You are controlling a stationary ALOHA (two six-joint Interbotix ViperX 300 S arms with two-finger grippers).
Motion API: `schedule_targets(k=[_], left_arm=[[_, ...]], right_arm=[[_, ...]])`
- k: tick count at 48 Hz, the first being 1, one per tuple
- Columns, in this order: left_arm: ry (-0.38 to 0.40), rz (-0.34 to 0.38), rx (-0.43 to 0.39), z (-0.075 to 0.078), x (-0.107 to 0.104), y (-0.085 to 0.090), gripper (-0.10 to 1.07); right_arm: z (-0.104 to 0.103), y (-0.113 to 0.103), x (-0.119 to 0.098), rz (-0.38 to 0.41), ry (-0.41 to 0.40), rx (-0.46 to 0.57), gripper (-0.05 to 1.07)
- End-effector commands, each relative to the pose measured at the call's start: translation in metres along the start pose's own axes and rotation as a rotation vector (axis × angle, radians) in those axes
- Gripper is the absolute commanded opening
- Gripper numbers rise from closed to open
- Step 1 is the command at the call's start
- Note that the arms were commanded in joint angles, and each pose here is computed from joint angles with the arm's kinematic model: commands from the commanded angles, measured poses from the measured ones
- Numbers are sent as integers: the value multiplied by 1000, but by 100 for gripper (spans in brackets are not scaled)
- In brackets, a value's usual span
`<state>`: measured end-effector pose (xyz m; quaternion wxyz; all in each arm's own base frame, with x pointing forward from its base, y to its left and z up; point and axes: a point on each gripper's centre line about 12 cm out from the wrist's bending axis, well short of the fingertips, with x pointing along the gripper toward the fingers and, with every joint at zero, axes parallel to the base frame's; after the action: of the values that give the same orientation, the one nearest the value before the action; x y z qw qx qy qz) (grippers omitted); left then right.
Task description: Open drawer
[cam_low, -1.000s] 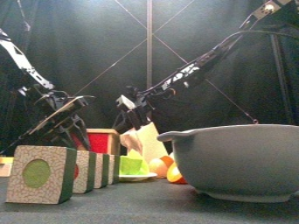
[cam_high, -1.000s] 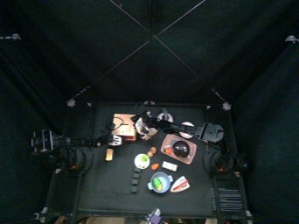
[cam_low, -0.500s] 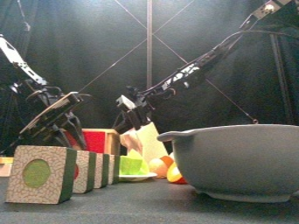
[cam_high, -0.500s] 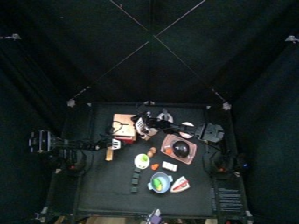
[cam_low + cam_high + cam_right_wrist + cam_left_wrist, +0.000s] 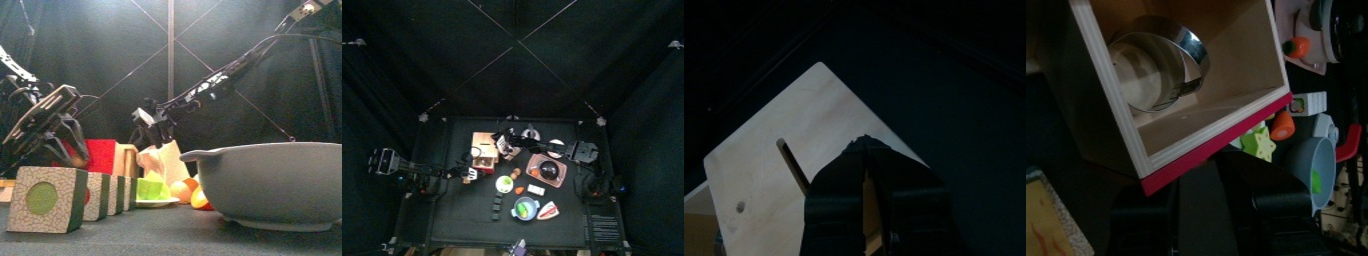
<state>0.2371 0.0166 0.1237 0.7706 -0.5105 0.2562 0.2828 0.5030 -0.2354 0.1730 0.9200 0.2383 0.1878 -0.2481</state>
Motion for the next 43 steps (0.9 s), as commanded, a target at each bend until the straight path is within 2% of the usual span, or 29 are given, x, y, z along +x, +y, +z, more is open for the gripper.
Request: schedule_targets(k=[1, 6, 11, 16, 21, 28, 37, 43], left_arm=[[10, -15, 8, -2, -2, -4, 52], [10, -16, 12, -2, -2, -4, 62], [14, -15, 15, -3, -2, -3, 84], [23, -31, 41, -5, -3, -7, 96], [28, -86, 67, -5, -14, -13, 96], [-5, -193, 145, 0, -36, -18, 96], [-93, -295, 332, 4, -58, -6, 96], [-124, -311, 435, 4, -61, -2, 96]], right_arm=[[14, 4, -8, 7, -30, 1, 4], [14, 4, -8, 5, -29, 1, 4], [14, 4, -8, 5, -28, 0, 4], [14, 9, -9, 13, -30, -3, 4], [13, 9, -10, 2, -26, -4, 4], [24, 19, -17, 11, -49, -10, 4], [46, 38, -34, 46, -100, -21, 4], [50, 48, -39, 65, -112, -20, 4]])
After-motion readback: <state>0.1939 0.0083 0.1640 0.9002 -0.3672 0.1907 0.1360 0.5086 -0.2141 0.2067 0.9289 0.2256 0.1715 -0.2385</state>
